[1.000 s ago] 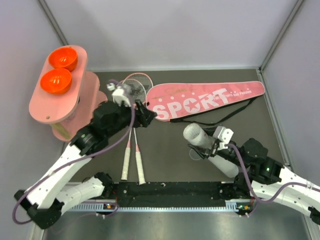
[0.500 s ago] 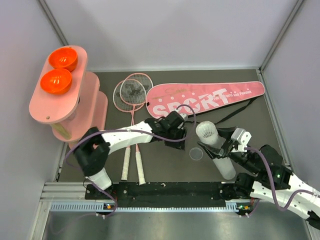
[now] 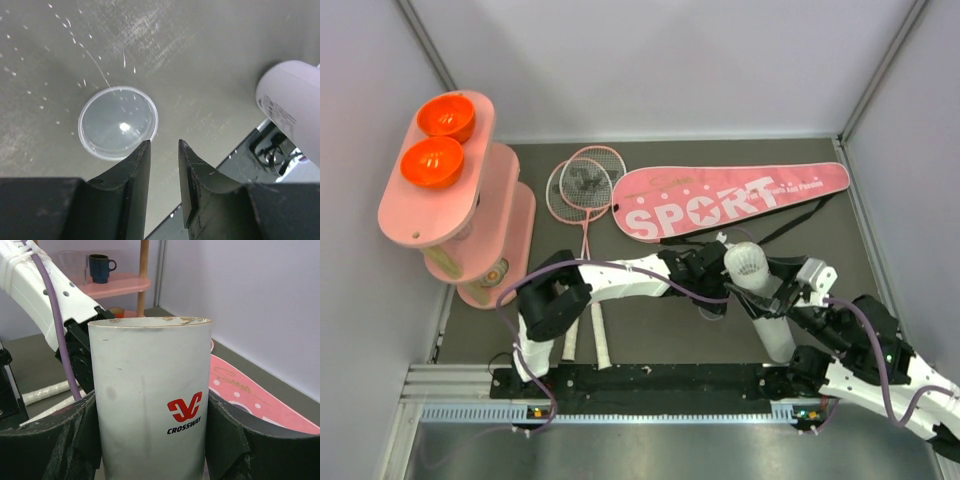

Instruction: Pack up the badminton gear

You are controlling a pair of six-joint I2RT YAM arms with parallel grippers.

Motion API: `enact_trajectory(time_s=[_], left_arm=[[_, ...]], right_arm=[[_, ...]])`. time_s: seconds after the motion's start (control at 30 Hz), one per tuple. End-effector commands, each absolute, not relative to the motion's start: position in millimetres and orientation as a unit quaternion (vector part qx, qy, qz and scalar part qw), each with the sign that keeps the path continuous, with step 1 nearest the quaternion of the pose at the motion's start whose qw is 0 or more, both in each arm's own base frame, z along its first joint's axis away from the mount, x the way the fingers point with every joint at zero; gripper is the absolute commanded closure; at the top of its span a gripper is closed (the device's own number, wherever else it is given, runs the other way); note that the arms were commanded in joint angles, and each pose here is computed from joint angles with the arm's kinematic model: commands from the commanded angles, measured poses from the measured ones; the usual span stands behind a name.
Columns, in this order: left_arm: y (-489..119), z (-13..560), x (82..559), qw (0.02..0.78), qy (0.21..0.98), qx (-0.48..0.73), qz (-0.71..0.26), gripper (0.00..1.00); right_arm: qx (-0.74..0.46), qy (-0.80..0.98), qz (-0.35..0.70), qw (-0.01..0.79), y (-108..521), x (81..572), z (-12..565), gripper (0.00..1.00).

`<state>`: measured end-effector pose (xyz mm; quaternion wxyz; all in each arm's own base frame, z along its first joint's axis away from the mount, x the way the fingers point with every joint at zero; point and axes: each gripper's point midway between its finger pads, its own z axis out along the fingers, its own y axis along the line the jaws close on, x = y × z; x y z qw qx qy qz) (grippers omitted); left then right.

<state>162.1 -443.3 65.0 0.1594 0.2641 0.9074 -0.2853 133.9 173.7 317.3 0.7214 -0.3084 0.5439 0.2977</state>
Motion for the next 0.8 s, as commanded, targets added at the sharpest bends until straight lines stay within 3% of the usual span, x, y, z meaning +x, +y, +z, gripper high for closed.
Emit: enact_trajectory(time_s=[0.0,0.47,0.77], left_arm=[[-465,61,175,0.19,0.905,0.261,-0.277,0.68],[-464,28,175,0.21,0.914,0.276,-0.211,0.75],[-429,3,176,0.221,0.93,0.281,-0.086,0.74]], right_arm=[[-0.292,0.555,0.294,0.721,159,132,324,0.64],[-0.285,0.558,0.298,0.72,153,129,323,0.64],[-0.287,0.559,0.3,0.718,155,129,322,0.64]])
